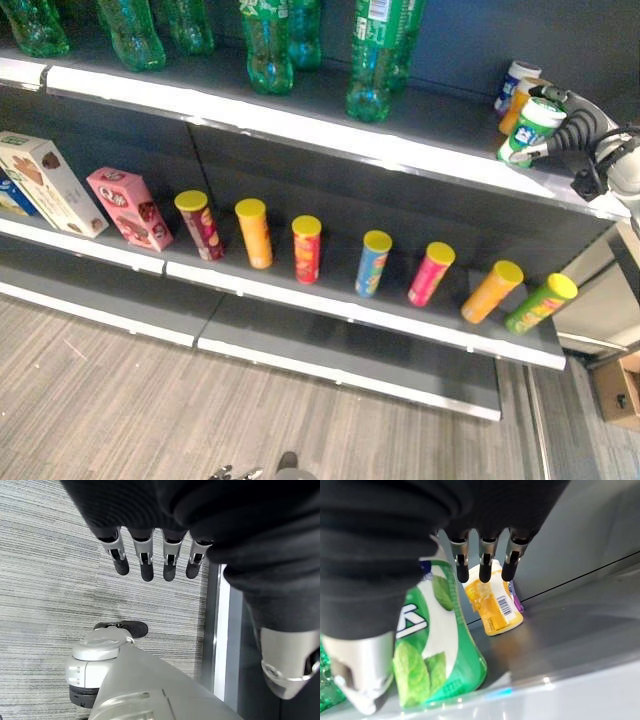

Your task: Put the goods on the table back onto the shelves and tidy them up.

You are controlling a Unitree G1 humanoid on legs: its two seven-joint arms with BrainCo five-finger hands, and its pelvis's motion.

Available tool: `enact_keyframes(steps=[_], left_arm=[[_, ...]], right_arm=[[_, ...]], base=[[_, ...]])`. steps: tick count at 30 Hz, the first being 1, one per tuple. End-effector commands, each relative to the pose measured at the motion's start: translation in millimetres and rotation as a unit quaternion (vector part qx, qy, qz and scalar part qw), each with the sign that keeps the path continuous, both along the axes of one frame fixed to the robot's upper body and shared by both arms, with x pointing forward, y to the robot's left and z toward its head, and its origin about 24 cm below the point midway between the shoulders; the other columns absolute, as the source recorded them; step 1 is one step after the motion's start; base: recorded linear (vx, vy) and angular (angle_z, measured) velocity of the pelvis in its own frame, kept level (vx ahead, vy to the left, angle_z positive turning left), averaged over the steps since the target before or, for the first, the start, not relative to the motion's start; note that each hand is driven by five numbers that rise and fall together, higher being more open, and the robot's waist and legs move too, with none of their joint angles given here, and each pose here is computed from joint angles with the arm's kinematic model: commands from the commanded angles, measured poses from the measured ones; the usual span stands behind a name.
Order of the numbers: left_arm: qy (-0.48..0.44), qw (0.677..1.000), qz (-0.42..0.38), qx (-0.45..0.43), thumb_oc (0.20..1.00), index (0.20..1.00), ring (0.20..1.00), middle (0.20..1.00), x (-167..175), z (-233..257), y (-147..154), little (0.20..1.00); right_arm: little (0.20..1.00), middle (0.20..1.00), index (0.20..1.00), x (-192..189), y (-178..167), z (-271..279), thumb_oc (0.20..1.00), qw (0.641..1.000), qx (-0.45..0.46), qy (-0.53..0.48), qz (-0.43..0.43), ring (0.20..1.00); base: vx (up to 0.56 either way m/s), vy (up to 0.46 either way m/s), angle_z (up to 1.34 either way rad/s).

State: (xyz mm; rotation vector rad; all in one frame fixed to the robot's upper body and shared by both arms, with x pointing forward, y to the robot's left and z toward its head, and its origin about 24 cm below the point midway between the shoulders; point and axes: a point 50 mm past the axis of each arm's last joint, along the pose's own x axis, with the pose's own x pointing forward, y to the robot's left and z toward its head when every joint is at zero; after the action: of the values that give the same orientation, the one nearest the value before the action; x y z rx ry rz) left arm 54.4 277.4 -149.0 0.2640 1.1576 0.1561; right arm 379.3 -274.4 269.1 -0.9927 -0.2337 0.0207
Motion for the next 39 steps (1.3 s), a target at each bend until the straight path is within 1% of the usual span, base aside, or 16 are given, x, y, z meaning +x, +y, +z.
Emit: enact_keyframes(steps=[1, 9, 10, 14, 20, 23, 29, 31, 35, 39], left_arm=[[-0.018, 1.000, -0.010, 0.018, 1.000, 1.000, 1.000, 1.000, 20.5, 8.0, 15.0, 1.000], [-0.022, 0.999, 0.003, 0.024, 1.000, 1.000, 1.000, 1.000, 22.2, 8.8, 17.1, 1.000], [-0.025, 0.999, 0.007, 0.025, 1.000, 1.000, 1.000, 1.000, 23.1, 9.1, 17.6, 1.000], [-0.027, 0.999, 0.018, 0.026, 1.000, 1.000, 1.000, 1.000, 22.6, 8.4, 16.7, 1.000], [-0.026, 0.999, 0.032, 0.029, 1.000, 1.000, 1.000, 1.000, 20.6, 7.8, 17.1, 1.000], [-0.028, 0.998, 0.044, 0.031, 1.000, 1.000, 1.000, 1.000, 20.4, 7.7, 17.4, 1.000], [-0.031, 0.997, 0.061, 0.025, 1.000, 1.000, 1.000, 1.000, 20.1, 6.3, 15.0, 1.000], [-0.031, 0.997, 0.069, 0.018, 1.000, 1.000, 1.000, 1.000, 19.8, 4.4, 10.8, 1.000], [-0.038, 0.997, 0.071, 0.007, 1.000, 1.000, 1.000, 1.000, 22.9, 2.6, 3.8, 1.000], [-0.048, 0.997, 0.059, 0.006, 1.000, 1.000, 1.000, 1.000, 29.5, 3.5, 1.4, 1.000]], right_arm=[[1.000, 1.000, 1.000, -6.8, -4.5, 40.5, 1.000, 0.997, -0.046, -0.054, -0.017, 1.000], [1.000, 1.000, 1.000, -15.3, 15.9, 68.0, 1.000, 0.990, -0.052, -0.129, 0.021, 1.000], [1.000, 1.000, 1.000, -19.6, 23.4, 77.2, 1.000, 0.986, -0.051, -0.157, 0.035, 1.000], [1.000, 1.000, 1.000, -33.1, 34.6, 95.1, 1.000, 0.972, -0.048, -0.223, 0.060, 1.000], [1.000, 1.000, 1.000, -51.9, 45.0, 108.2, 1.000, 0.954, -0.072, -0.278, 0.086, 1.000], [1.000, 1.000, 1.000, -69.6, 50.9, 115.3, 1.000, 0.939, -0.078, -0.315, 0.111, 1.000], [1.000, 1.000, 1.000, -91.8, 54.9, 105.9, 1.000, 0.931, -0.085, -0.321, 0.153, 1.000], [1.000, 1.000, 1.000, -107.4, 55.3, 94.1, 1.000, 0.926, -0.082, -0.323, 0.176, 1.000], [1.000, 1.000, 1.000, -126.0, 39.7, 66.2, 1.000, 0.932, -0.042, -0.312, 0.178, 1.000], [1.000, 1.000, 1.000, -143.4, 18.4, 42.8, 1.000, 0.944, -0.010, -0.294, 0.152, 1.000]], base=[[0.00, 0.000, 0.00], [0.00, 0.000, 0.00], [0.00, 0.000, 0.00], [0.00, 0.000, 0.00], [0.00, 0.000, 0.00], [0.00, 0.022, 0.00], [0.00, 0.042, -0.09], [0.01, 0.054, -0.22], [0.02, 0.044, -0.27], [0.01, 0.038, -0.37]])
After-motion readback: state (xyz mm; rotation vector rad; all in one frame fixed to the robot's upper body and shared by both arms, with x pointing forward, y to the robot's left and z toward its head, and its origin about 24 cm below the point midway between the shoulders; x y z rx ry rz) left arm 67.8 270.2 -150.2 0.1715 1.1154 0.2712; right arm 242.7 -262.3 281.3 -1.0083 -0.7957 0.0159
